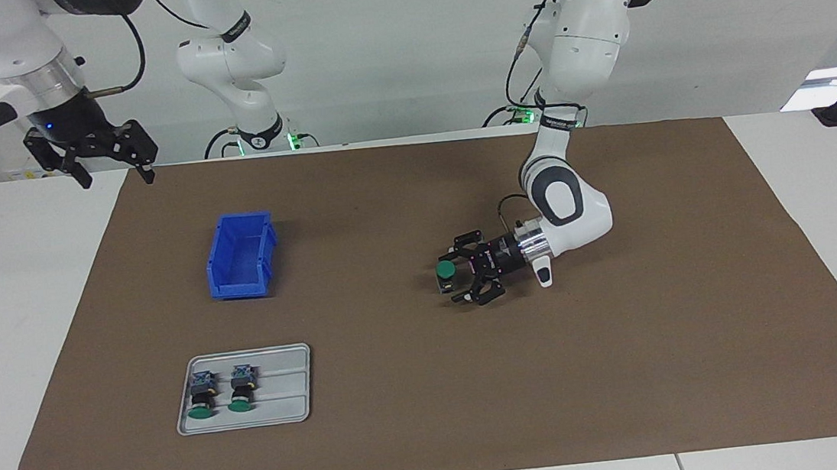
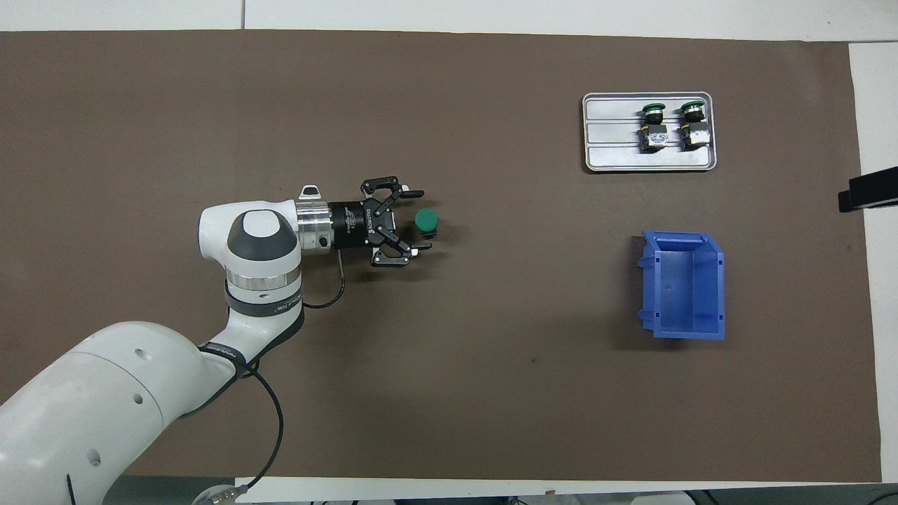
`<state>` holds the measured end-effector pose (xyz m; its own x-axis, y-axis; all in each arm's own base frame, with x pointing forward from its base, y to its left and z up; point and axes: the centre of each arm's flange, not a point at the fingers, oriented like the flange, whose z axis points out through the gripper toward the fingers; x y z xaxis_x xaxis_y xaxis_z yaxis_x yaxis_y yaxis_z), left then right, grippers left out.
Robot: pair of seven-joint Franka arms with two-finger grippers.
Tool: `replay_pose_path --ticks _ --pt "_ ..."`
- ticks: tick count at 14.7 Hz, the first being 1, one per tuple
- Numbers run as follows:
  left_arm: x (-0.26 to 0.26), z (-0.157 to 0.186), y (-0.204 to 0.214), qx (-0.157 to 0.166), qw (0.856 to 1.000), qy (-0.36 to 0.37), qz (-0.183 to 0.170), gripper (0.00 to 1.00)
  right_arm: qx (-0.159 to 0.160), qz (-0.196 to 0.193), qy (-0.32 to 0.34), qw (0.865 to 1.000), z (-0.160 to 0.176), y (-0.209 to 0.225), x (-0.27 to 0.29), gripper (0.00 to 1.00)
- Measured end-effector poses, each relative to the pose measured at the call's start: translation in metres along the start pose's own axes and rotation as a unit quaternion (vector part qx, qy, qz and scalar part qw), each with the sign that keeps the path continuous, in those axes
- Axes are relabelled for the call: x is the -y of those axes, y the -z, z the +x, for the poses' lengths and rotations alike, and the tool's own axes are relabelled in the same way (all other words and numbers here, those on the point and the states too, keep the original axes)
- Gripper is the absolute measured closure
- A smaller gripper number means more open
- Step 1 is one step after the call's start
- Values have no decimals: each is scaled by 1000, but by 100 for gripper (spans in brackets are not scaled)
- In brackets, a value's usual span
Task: Place and press button with both arms
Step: 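Raise the left gripper and position it above the button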
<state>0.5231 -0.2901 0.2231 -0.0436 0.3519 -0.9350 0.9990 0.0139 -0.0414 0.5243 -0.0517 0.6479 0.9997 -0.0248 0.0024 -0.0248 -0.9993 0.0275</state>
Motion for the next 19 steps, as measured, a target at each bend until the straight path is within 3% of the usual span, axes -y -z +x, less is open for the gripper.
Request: replay_pose_path --ticks 5,10,12,14,19 --pt "-14 11 42 11 999 -11 29 0 0 0 0 1000 0 0 0 1" --pt "-36 -13 109 -52 990 -98 85 0 0 0 0 1000 0 0 0 1" --pt "-51 -36 130 -90 981 -130 113 0 0 0 0 1000 0 0 0 1" --pt "-67 -71 139 -145 962 -180 149 0 0 0 0 1000 0 0 0 1" --pt "-66 -166 110 -260 915 -244 190 0 0 0 0 1000 0 0 0 1"
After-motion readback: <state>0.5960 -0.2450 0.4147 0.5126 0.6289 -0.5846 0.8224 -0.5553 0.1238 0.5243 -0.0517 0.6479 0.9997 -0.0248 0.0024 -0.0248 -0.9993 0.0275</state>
